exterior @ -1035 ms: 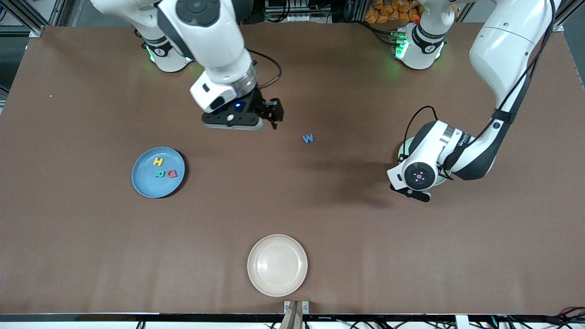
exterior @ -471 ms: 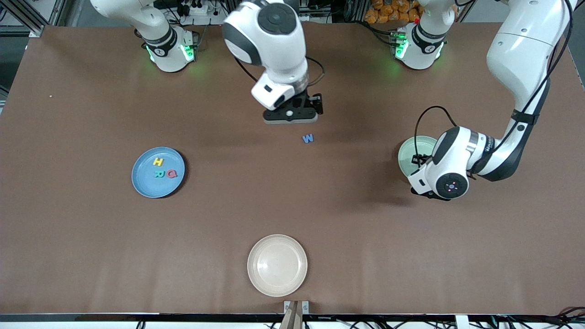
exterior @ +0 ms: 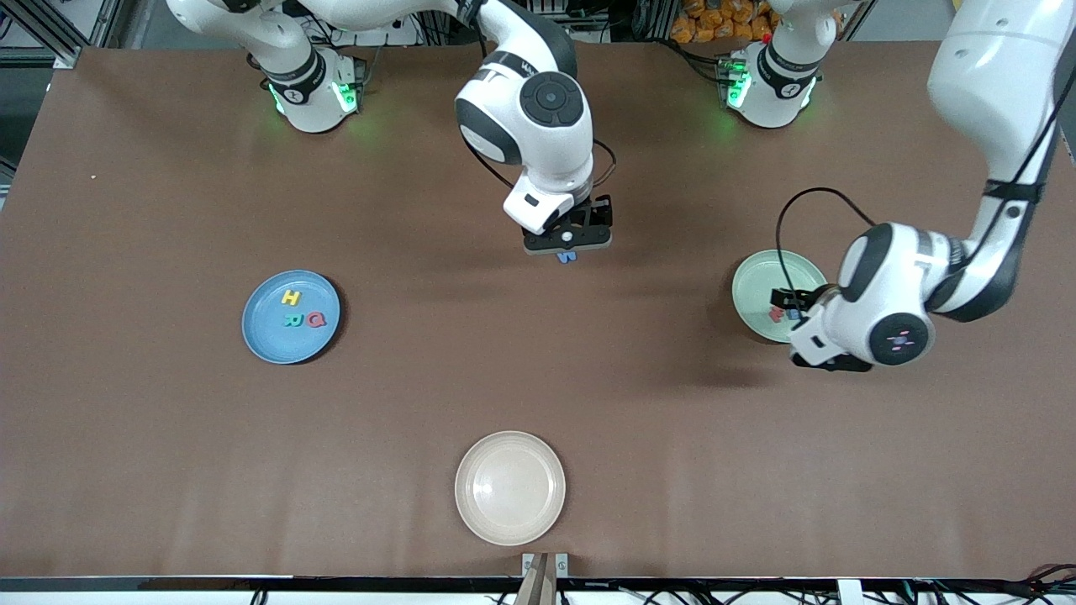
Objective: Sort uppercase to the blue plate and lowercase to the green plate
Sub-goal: 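Release the E on the green plate while the right gripper lowers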
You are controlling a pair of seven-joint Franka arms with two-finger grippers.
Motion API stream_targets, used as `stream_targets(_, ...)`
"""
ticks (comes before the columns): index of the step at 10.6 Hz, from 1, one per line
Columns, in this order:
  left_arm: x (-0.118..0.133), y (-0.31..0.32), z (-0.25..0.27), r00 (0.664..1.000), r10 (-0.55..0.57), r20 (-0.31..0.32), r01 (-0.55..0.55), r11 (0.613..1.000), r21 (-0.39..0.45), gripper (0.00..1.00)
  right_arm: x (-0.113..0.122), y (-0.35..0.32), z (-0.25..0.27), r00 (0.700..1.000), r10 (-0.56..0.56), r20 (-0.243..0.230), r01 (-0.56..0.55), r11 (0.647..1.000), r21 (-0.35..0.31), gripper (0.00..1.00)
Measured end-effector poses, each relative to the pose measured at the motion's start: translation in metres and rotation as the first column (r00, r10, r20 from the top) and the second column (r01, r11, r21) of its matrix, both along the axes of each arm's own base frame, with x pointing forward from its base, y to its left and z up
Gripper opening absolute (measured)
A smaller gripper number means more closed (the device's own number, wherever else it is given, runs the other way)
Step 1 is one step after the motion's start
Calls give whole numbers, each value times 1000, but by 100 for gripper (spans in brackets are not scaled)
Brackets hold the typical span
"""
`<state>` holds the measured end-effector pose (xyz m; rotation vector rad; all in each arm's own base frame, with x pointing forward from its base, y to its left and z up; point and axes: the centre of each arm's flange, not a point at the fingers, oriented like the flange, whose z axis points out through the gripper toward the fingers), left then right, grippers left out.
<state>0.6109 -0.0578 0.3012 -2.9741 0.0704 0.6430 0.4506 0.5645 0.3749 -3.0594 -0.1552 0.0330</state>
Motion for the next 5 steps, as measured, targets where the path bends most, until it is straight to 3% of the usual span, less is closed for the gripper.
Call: stream_targets(5,4,65,151,955,171,244,-170,985,-25,100,-17,7,-75,998,41,-40,-42,999,-23,86)
